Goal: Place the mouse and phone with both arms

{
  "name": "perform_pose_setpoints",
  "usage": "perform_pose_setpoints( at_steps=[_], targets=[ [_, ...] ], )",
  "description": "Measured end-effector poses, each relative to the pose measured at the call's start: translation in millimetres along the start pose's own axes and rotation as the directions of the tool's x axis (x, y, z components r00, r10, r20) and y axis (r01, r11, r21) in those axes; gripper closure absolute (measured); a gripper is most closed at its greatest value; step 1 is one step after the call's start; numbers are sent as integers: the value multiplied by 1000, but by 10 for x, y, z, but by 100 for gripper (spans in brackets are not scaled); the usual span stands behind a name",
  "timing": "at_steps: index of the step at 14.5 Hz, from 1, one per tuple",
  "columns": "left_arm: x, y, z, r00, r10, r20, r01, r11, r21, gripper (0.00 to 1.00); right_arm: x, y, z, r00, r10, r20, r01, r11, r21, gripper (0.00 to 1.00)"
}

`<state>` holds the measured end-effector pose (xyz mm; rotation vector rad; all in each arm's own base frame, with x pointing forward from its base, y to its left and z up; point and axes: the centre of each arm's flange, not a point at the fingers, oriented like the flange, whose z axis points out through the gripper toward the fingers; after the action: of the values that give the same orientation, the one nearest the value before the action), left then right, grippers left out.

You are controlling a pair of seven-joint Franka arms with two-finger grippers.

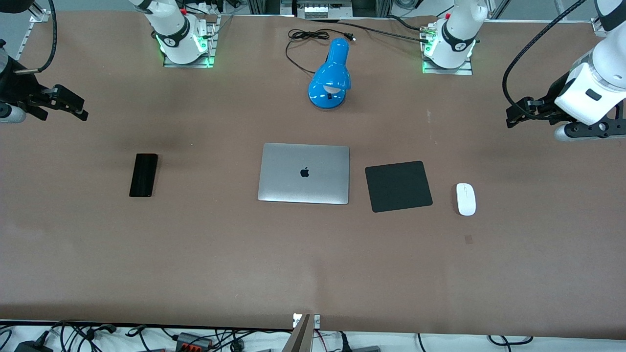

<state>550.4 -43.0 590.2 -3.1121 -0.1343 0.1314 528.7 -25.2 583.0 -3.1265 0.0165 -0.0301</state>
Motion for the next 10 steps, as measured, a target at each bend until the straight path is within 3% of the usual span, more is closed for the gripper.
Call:
perform_pose_setpoints(
  at_steps=[10],
  targets=[
    [29,-17,40,1000,-2,8,2,1000,0,0,-7,2,-10,1000,1,-1,-1,1000,0,0]
  ],
)
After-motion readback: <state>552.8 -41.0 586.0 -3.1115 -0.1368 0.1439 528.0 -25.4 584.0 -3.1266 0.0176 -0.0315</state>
